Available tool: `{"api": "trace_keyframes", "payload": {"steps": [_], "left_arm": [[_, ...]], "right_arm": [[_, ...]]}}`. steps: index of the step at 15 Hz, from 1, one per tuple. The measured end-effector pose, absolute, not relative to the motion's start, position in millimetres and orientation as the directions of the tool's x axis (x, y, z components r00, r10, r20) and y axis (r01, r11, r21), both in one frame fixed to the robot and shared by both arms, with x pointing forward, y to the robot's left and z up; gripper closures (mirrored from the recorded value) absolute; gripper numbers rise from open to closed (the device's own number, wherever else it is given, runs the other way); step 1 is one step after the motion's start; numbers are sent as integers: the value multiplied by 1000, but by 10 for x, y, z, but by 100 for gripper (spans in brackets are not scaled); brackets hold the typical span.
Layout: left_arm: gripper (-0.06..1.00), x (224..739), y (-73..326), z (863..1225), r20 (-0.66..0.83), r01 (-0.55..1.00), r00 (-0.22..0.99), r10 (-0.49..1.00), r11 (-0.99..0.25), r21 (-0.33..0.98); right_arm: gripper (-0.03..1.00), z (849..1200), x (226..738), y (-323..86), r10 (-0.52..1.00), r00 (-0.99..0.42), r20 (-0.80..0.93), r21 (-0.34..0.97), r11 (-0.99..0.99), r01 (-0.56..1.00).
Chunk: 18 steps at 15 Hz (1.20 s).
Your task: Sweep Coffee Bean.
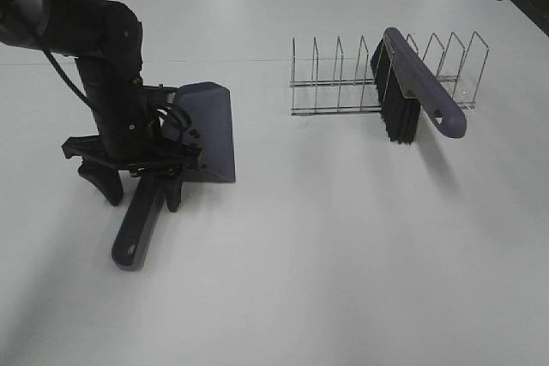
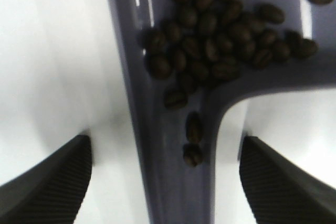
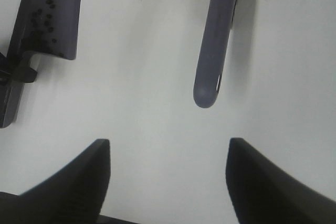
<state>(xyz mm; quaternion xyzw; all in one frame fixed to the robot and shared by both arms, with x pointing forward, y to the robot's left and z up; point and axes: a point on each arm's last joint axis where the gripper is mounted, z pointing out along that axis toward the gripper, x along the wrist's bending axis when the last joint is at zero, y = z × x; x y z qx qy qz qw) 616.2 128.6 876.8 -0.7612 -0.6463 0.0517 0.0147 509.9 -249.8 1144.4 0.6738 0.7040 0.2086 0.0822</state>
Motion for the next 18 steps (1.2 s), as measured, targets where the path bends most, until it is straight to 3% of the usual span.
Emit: {"api": "trace_keyframes", "payload": {"steps": [2,5,11,18], "left_arm": [[25,6155,1305,8976,-64,983,158,985,-163,-82],[24,6302,1448,9504,-108,993,119,987,-115,36],[24,6535,2427,9891,-98,997,24,995,-16,76],[24,5618,2595,10444,-67,983,49,997,-37,179]], "right_arm": [[38,11417,4942,-2519,983,-77,165,399,5,917],[38,11358,4724,-2549,983,-76,164,389,6,921],[38,11298,4266,-2612,983,-79,166,409,5,913],[38,11426,3658,-2695,979,-105,172,543,-5,840]]}}
